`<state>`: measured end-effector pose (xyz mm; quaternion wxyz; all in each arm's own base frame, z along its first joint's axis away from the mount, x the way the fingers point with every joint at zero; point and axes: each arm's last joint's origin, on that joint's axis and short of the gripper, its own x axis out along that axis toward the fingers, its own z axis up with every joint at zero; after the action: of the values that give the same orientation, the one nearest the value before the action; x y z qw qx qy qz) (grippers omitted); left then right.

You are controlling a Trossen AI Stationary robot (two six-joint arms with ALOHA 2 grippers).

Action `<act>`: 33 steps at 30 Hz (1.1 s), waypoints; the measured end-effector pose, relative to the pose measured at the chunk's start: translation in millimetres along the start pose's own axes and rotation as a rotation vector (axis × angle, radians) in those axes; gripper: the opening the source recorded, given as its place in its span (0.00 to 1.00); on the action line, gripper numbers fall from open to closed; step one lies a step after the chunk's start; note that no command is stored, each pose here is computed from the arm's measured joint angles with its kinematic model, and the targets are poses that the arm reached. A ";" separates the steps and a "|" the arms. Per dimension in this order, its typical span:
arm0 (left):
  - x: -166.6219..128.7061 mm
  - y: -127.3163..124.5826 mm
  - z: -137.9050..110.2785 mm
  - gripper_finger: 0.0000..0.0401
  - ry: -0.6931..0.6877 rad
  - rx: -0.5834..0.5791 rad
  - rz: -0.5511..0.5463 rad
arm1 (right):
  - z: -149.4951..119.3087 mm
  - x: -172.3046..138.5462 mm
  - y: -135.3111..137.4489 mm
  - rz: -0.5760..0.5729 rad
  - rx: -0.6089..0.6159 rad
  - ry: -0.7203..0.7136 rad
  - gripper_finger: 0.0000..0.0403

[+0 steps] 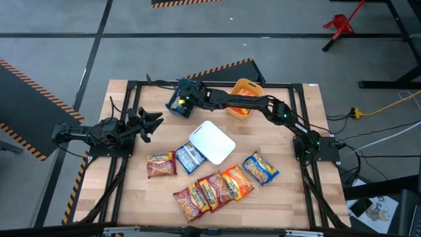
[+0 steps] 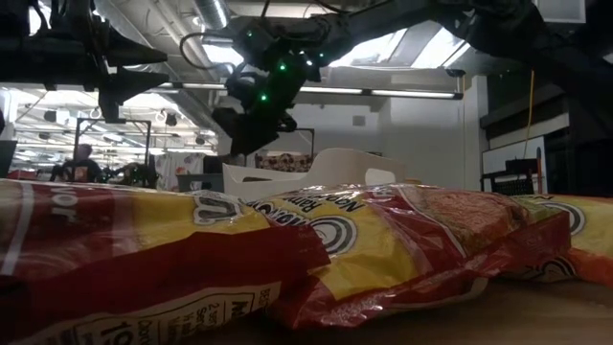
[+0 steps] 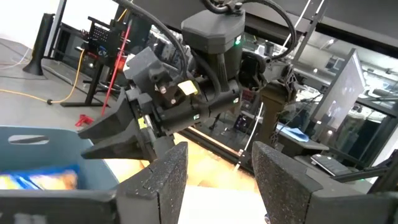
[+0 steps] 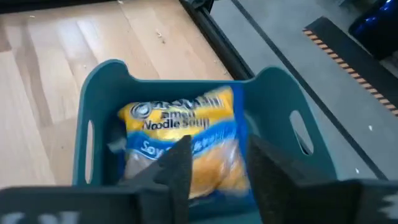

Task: Sort Maruchan noodles
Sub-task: Put the right blue noodle pack into the blue bin

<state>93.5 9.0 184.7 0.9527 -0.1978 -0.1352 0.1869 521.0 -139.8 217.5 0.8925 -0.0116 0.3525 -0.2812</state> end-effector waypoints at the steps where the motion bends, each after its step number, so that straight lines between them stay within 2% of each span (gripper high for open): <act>1: 0.0 0.0 -0.1 0.43 0.000 0.000 0.000 | 0.8 -0.9 0.1 0.015 -0.002 -0.003 0.38; 4: 0.0 0.0 0.0 0.43 0.000 -0.004 0.000 | 6.0 -8.2 -1.4 0.053 -0.012 -0.016 0.46; 7: 0.0 0.0 0.0 0.43 0.000 -0.029 0.000 | 16.3 -28.2 -7.6 0.085 -0.036 -0.024 0.51; 13: 0.0 -0.7 0.2 0.43 0.004 -0.036 -0.021 | 33.6 -107.0 -33.2 0.210 -0.123 0.067 0.54; 18: 0.0 -1.4 2.0 0.43 -0.013 -0.044 -0.028 | 32.6 -169.0 -50.0 0.391 -0.073 0.189 0.52; 21: 0.0 -1.8 3.1 0.43 -0.024 -0.050 -0.033 | 17.1 -195.4 -49.0 0.454 -0.035 0.380 0.52; 25: -0.1 -2.1 3.7 0.43 -0.029 -0.054 -0.036 | -16.2 -222.8 -27.6 0.397 -0.075 0.652 0.52; 29: -0.1 -2.0 3.8 0.43 -0.029 -0.054 -0.036 | -50.2 -255.0 -4.9 0.316 -0.037 0.735 0.52; 33: -0.1 -2.0 3.6 0.43 -0.029 -0.057 -0.036 | -96.1 -286.5 8.0 0.233 0.113 0.770 0.53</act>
<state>92.8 8.5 188.8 0.9479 -0.2196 -0.1576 0.1688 293.9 30.1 321.9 0.7204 0.1836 0.6439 -0.1809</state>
